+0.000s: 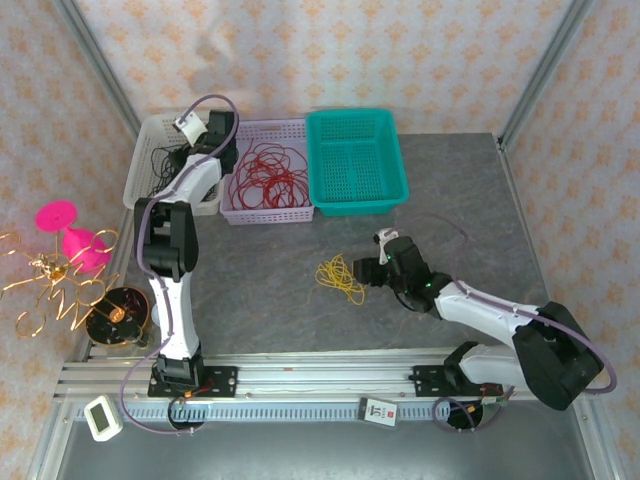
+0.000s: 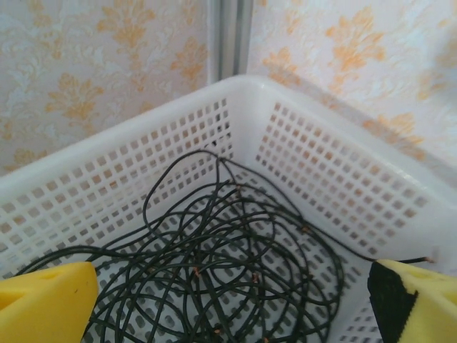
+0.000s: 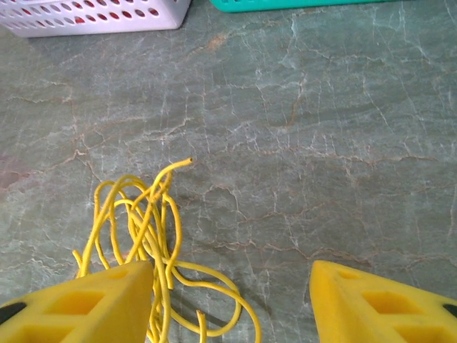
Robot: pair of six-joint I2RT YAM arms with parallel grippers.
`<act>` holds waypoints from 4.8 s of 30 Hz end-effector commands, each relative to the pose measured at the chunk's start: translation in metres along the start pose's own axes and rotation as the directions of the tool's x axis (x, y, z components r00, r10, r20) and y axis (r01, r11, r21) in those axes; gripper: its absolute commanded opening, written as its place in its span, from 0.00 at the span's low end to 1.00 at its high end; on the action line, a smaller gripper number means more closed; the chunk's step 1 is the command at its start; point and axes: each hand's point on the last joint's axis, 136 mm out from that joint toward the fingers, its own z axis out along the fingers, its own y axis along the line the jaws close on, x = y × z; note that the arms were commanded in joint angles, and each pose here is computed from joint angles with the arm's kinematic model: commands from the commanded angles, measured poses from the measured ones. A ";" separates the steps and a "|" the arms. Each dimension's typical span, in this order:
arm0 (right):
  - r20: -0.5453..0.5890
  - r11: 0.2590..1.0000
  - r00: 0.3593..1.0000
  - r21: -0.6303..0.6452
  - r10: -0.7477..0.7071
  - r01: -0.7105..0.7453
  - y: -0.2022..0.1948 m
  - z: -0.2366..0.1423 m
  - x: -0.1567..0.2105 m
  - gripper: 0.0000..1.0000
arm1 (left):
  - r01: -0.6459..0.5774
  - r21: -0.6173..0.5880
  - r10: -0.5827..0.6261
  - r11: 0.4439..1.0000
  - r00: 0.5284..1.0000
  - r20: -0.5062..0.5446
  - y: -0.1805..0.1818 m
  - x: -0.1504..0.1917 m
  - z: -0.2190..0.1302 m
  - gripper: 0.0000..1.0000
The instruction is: Untangle the cables
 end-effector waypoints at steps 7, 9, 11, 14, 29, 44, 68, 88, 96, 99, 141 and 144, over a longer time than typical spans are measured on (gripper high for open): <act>-0.079 0.999 0.996 0.037 0.037 -0.034 -0.003 -0.008 0.008 0.57 | 0.040 0.238 -0.059 0.970 0.996 0.074 -0.034 -0.070 -0.076 0.99; -0.103 0.998 0.993 0.045 0.050 -0.045 -0.006 -0.008 0.016 0.55 | 0.041 0.306 -0.064 0.951 0.996 0.066 -0.040 -0.073 -0.094 0.96; -0.124 0.996 0.989 0.048 0.074 -0.069 -0.007 -0.008 0.022 0.52 | 0.026 0.384 -0.047 0.923 0.998 0.047 -0.049 -0.068 -0.113 0.90; -0.146 0.995 0.984 0.023 0.101 -0.099 -0.004 -0.008 0.029 0.47 | -0.015 0.493 0.000 0.870 1.000 0.031 -0.057 -0.053 -0.147 0.86; -0.269 0.996 0.960 -0.026 0.075 -0.085 0.006 0.029 0.047 0.32 | -0.073 0.827 0.233 0.557 0.970 -0.071 -0.013 0.067 -0.281 0.61; 0.044 0.998 0.997 -0.006 -0.061 0.061 0.028 -0.045 -0.062 0.05 | -0.001 0.996 0.375 -0.090 0.926 0.035 -0.008 0.131 -0.417 0.63; 0.157 0.978 0.970 -0.059 -0.188 0.199 0.054 -0.084 -0.099 0.05 | 0.020 0.999 0.516 -0.032 0.856 -0.001 -0.026 0.148 -0.415 0.65; 0.303 0.979 0.936 -0.035 -0.179 0.199 0.058 -0.107 -0.131 0.05 | 0.283 0.933 0.528 0.224 0.769 -0.360 0.022 0.260 -0.364 0.12; 0.356 0.979 0.915 0.138 -0.192 0.152 0.037 -0.123 -0.161 0.01 | 0.245 0.905 0.514 0.348 0.757 -0.403 0.060 0.276 -0.341 0.00; 0.384 0.963 0.894 0.222 -0.232 0.155 0.029 -0.137 -0.177 0.00 | 0.221 0.887 0.516 0.406 0.746 -0.422 0.076 0.288 -0.328 0.00; 0.600 0.890 0.694 0.435 -0.398 0.135 0.045 -0.270 -0.308 0.00 | 0.098 0.762 0.474 0.640 0.731 -0.492 0.139 0.316 -0.279 0.00; 0.504 0.930 0.785 0.263 -0.361 0.258 0.065 -0.215 -0.276 0.00 | 0.108 0.796 0.466 0.596 0.760 -0.453 0.125 0.293 -0.290 0.00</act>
